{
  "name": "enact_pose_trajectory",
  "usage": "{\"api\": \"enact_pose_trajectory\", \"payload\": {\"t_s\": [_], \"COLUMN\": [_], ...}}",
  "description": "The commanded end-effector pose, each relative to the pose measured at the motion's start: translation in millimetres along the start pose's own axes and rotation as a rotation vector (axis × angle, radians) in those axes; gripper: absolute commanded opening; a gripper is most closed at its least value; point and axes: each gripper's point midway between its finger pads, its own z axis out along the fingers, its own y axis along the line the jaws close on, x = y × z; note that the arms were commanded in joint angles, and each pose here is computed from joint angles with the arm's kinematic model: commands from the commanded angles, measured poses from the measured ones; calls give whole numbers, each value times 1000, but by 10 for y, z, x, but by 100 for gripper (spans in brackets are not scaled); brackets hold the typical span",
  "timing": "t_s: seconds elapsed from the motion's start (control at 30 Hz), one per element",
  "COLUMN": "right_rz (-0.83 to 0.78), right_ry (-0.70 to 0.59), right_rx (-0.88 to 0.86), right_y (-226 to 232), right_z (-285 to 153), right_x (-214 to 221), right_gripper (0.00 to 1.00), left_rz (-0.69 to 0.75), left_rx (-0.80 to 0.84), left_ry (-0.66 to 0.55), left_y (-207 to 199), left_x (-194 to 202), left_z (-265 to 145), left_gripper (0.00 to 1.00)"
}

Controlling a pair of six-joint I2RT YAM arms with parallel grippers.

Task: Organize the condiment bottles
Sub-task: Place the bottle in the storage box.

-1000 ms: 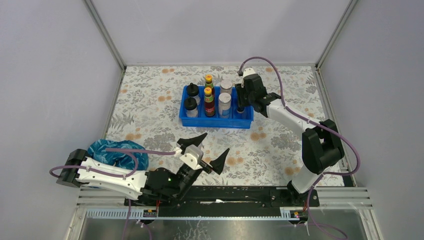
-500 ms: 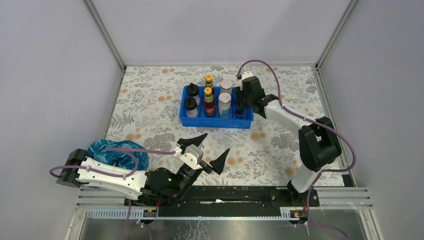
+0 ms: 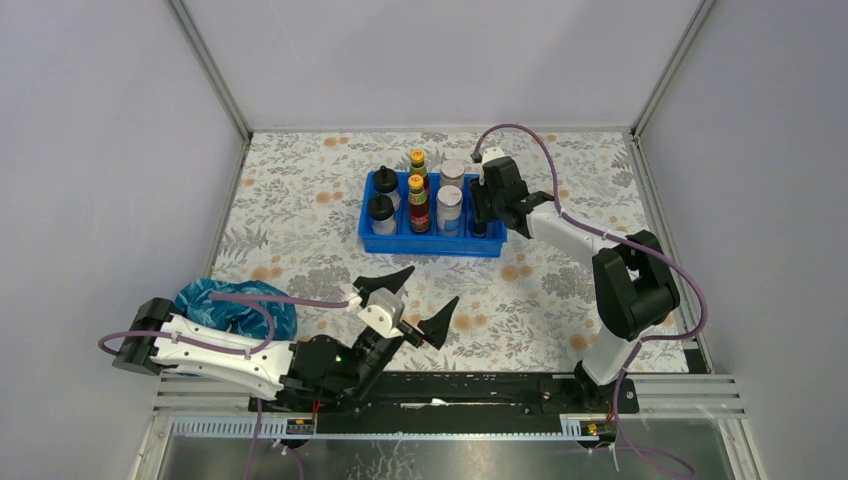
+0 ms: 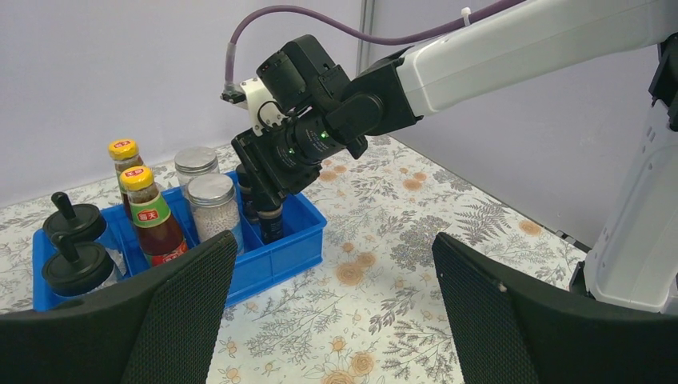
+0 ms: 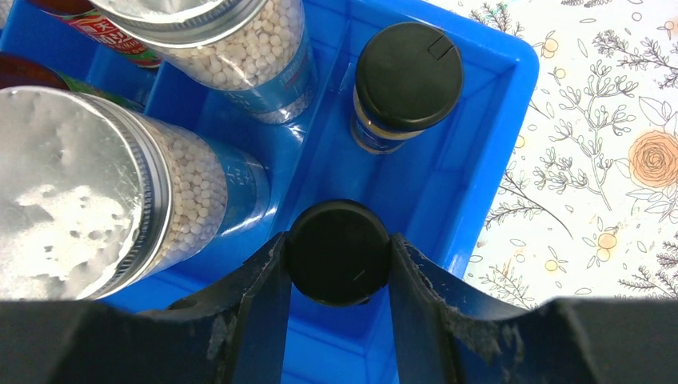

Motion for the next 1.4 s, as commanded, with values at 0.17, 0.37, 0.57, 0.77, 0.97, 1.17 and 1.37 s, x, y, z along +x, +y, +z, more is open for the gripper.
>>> {"api": "enact_pose_trajectory", "payload": {"t_s": [0.17, 0.37, 0.57, 0.77, 0.97, 1.17, 1.37], "right_rz": [10, 11, 9, 7, 9, 6, -1], "right_ry": [-38, -29, -28, -31, -47, -96, -216], "right_rx": [-22, -26, -28, -33, -41, -56, -75], "right_y": [72, 80, 82, 88, 97, 123, 148], "right_z": [10, 18, 11, -3, -50, -223, -611], "right_x": [-41, -3, 4, -5, -65, -305, -840], "right_gripper": [5, 35, 53, 61, 64, 65, 65], "left_rz": [-26, -29, -28, -32, -33, -23, 46], "left_rx": [-4, -3, -3, 0, 1, 6, 28], "left_ry": [-5, -3, 0, 1, 2, -6, -83], "left_y": [23, 13, 11, 2, -8, -61, -258], "left_x": [-47, -47, -43, -50, -67, -148, -579], "left_z": [6, 10, 12, 12, 21, 65, 450], "left_gripper": [97, 97, 97, 97, 97, 98, 99]}}
